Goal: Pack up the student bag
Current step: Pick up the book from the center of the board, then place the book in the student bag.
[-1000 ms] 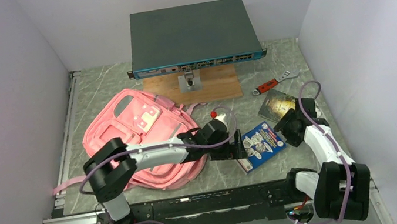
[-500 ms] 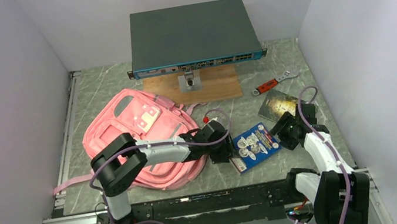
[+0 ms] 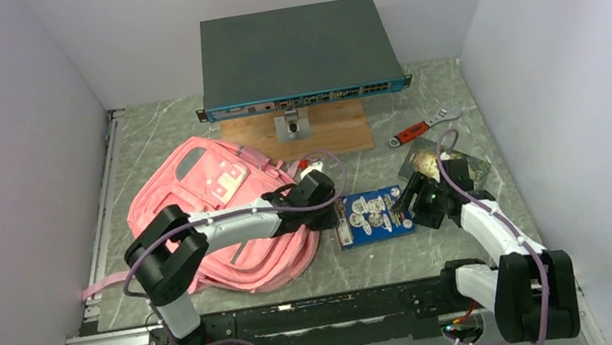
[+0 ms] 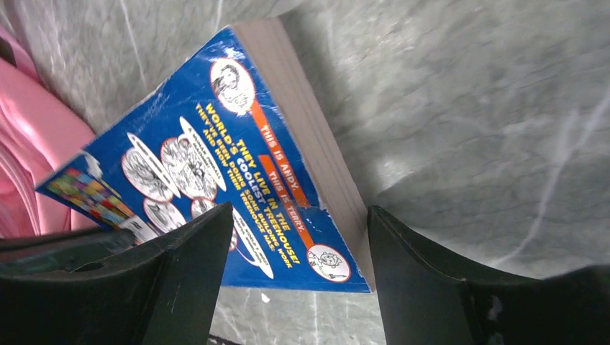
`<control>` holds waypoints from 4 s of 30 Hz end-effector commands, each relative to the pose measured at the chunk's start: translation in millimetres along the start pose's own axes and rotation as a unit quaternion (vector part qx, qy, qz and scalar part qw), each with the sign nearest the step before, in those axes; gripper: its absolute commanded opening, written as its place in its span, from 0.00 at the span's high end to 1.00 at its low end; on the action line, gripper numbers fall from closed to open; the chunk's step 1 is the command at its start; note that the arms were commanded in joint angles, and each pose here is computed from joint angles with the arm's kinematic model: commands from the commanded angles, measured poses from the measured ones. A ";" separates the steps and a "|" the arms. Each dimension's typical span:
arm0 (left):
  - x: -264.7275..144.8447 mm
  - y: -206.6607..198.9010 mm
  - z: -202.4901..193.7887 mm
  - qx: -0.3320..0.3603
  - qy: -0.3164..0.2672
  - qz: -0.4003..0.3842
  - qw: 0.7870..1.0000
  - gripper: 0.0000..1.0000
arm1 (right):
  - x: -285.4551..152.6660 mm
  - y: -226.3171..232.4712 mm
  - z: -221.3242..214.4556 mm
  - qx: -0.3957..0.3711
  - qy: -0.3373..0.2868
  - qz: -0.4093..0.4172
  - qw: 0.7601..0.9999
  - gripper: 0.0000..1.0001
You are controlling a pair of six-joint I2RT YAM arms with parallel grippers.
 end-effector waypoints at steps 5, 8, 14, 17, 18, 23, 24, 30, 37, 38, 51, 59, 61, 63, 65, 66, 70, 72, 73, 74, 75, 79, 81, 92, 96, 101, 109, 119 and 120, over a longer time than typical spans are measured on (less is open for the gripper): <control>-42.3 -23.2 57.5 0.016 -0.072 -0.086 0.994 1.00 | -10.1 22.5 -14.0 0.004 0.012 0.039 0.999 0.20; -50.4 -22.5 60.6 -0.025 -0.063 -0.127 0.990 1.00 | -13.1 23.7 -12.0 0.047 -0.009 0.040 0.998 0.17; -64.5 -31.9 67.2 -0.060 -0.058 -0.175 0.981 1.00 | -29.6 3.6 -3.1 0.122 -0.077 -0.015 0.989 0.02; -67.0 -33.5 67.2 -0.064 -0.057 -0.180 0.980 1.00 | -30.2 6.2 -16.6 0.168 -0.053 0.022 0.984 0.01; -66.7 -32.4 67.3 -0.067 -0.057 -0.179 0.980 1.00 | -29.8 10.1 -21.7 0.189 -0.042 0.042 0.980 0.01; -66.8 -34.6 66.5 -0.075 -0.055 -0.187 0.978 1.00 | -23.1 20.0 -36.8 0.218 -0.020 0.124 0.968 0.01; -66.1 -34.7 66.3 -0.077 -0.053 -0.188 0.978 1.00 | -22.5 20.9 -37.1 0.218 -0.021 0.133 0.967 0.01; -66.4 -38.8 59.7 -0.097 -0.039 -0.205 0.973 1.00 | -10.3 22.8 -52.3 0.259 0.027 0.165 0.951 0.01; -71.7 -44.0 52.0 -0.114 -0.034 -0.214 0.970 1.00 | -14.6 47.5 -29.2 0.278 -0.020 0.251 0.927 0.09; -71.0 -45.7 48.8 -0.118 -0.030 -0.220 0.968 1.00 | -14.2 47.9 -26.6 0.282 -0.030 0.262 0.922 0.13; -47.4 -61.1 2.9 -0.141 0.028 -0.235 0.961 1.00 | -10.2 55.5 -5.4 0.271 -0.073 0.272 0.921 0.38; -44.8 -69.4 -3.4 -0.121 0.042 -0.245 0.961 1.00 | -3.0 69.9 -13.3 0.154 -0.033 0.256 0.954 0.63; -45.3 -68.4 -4.6 -0.107 0.047 -0.241 0.964 0.98 | -9.8 78.3 -6.9 0.118 -0.049 0.266 0.955 0.85; -48.9 -61.8 -6.4 -0.100 0.041 -0.222 0.969 0.78 | -22.6 90.4 5.1 0.080 -0.072 0.269 0.957 1.00; -60.9 -50.5 -6.0 -0.092 0.020 -0.202 0.975 0.54 | -39.9 103.2 20.3 0.037 -0.105 0.264 0.958 1.00; -68.6 -46.0 -4.5 -0.084 0.008 -0.194 0.977 0.45 | -49.4 109.0 28.7 0.014 -0.124 0.259 0.958 1.00; -110.3 -33.5 11.0 0.011 -0.059 -0.175 0.983 0.29 | -78.3 124.4 41.7 -0.072 -0.137 0.228 0.961 1.00; -138.1 -33.2 21.7 0.057 -0.102 -0.184 0.976 0.14 | -92.0 138.5 38.0 -0.113 -0.116 0.247 0.955 1.00; -151.4 -32.7 28.0 0.081 -0.123 -0.186 0.971 0.10 | -96.9 145.3 34.2 -0.128 -0.102 0.261 0.951 1.00; -165.3 -31.4 34.0 0.102 -0.140 -0.185 0.967 0.06 | -102.8 153.5 27.4 -0.143 -0.083 0.282 0.945 1.00; -177.0 -28.6 39.6 0.116 -0.153 -0.184 0.964 0.03 | -109.3 162.7 19.4 -0.154 -0.061 0.307 0.937 1.00; -214.1 -4.1 63.6 0.091 -0.186 -0.218 0.954 0.00 | -141.3 204.1 -30.9 -0.196 0.040 0.431 0.880 1.00; -227.3 4.5 70.5 0.085 -0.204 -0.235 0.947 0.00 | -157.0 221.2 -49.2 -0.203 0.075 0.474 0.853 1.00; -283.0 0.4 65.2 0.109 -0.271 -0.315 0.903 0.00 | -229.8 272.4 -78.8 -0.175 0.188 0.631 0.732 1.00; -292.4 -14.3 61.1 0.098 -0.272 -0.384 0.877 0.00 | -242.5 282.4 -85.5 -0.169 0.223 0.659 0.699 1.00; -304.1 -25.9 58.4 0.108 -0.271 -0.432 0.853 0.01 | -236.9 289.2 -89.7 -0.174 0.232 0.661 0.692 1.00; -301.9 -4.2 73.4 0.079 -0.311 -0.340 0.884 0.53 | -191.4 291.9 -85.4 -0.197 0.204 0.561 0.778 0.86; -320.5 6.7 103.6 -0.001 -0.409 -0.324 0.853 1.00 | -179.3 294.5 -102.3 -0.096 0.177 0.582 0.788 0.24; -327.4 5.4 107.0 -0.006 -0.427 -0.335 0.840 1.00 | -177.7 294.4 -107.0 -0.081 0.173 0.586 0.787 0.22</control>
Point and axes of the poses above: each gripper's point midway between its finger pads, its own x axis out along the fingers, its own y axis along the line the jaws close on, z = x × y, the point moved 2 cm from there along -x, back along the fingers, and after that the axes turned 6 degrees about x, right-handed, at the moved point
